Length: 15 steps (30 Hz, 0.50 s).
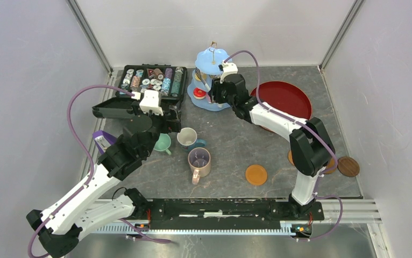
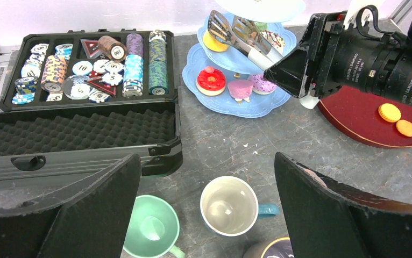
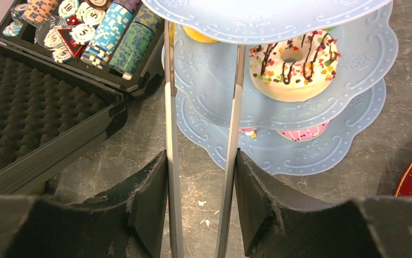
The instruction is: Serve the afternoon tea
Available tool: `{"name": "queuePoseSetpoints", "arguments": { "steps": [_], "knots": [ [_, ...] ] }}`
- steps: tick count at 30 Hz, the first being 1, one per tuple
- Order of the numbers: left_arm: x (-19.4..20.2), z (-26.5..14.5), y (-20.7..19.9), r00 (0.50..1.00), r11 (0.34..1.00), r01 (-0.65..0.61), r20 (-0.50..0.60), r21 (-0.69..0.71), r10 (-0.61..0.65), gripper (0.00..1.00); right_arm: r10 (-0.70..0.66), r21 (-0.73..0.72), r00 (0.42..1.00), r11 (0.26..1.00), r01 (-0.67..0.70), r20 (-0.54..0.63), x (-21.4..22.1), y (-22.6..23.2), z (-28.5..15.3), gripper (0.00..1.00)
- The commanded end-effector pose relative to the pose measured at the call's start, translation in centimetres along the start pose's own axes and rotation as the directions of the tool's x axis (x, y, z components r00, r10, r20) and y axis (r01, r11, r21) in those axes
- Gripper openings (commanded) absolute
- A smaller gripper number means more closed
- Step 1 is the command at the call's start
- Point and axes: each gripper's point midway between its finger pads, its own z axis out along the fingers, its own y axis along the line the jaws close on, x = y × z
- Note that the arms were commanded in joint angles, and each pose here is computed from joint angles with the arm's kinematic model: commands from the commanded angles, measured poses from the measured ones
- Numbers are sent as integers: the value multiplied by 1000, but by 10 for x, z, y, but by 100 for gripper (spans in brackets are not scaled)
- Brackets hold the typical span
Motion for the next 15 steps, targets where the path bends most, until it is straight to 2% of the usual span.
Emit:
{"name": "queuePoseSetpoints", "arguments": {
  "steps": [1,15],
  "knots": [
    [-11,1,-2,999,1000,24,40,7,-24,99,-2,-39,996,999,6,94,-35,13,-19,50],
    [-10,2,-5,999,1000,23,32,21,-23,99,-29,-91,999,995,31,20,2,11,-70,49]
  ]
}}
